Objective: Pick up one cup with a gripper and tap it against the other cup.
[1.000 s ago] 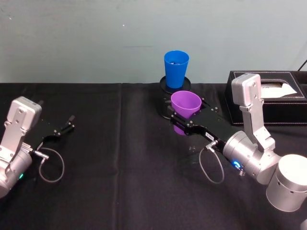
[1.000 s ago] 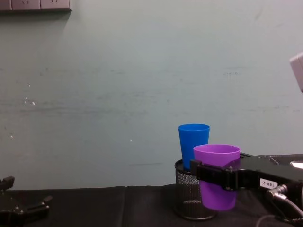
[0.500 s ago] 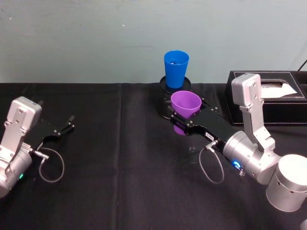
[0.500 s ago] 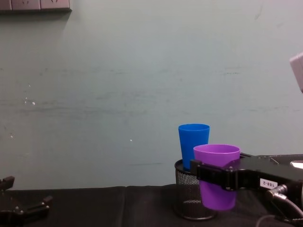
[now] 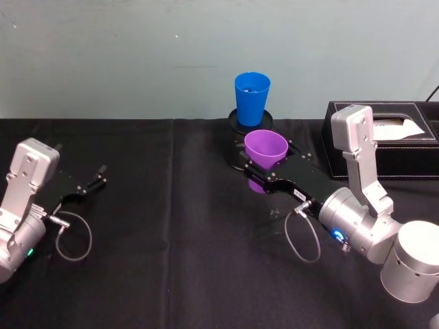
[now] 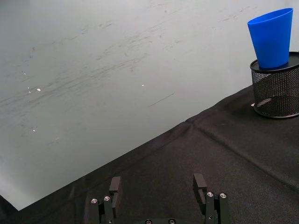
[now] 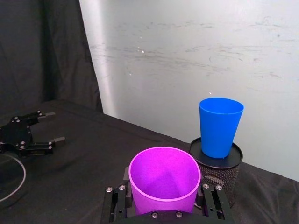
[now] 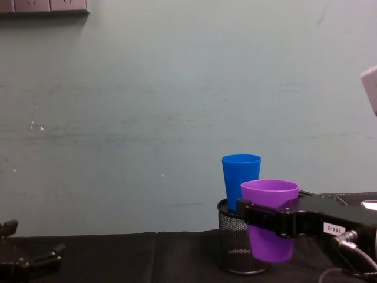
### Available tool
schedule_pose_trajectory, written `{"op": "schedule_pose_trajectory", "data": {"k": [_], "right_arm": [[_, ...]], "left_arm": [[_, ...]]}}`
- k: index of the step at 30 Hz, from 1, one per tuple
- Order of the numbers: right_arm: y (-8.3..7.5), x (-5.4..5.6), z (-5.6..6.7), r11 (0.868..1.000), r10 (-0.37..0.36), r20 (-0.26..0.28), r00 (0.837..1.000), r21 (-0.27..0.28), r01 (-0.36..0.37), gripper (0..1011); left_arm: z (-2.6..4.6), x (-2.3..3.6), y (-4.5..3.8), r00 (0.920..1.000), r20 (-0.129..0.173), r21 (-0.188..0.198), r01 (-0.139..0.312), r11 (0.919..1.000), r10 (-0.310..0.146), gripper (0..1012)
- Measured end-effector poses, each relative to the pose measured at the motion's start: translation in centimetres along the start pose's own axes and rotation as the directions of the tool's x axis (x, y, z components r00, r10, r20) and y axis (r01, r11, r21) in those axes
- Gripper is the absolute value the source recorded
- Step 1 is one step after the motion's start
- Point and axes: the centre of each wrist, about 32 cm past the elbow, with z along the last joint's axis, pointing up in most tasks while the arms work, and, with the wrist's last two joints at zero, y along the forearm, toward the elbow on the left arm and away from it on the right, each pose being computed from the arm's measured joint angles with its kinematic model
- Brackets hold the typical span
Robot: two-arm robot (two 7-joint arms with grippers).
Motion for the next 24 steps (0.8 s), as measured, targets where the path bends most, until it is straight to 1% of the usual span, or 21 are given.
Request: {"op": "schedule_pose_trajectory", "data": {"k": [24], "right_arm": [[0.0, 0.0, 0.0, 1.0, 0.0, 0.0, 1.0, 0.0, 0.0, 731]], "left_arm": [[0.0, 0.0, 0.0, 1.0, 0.0, 0.0, 0.0, 1.0, 0.0, 1000]]}}
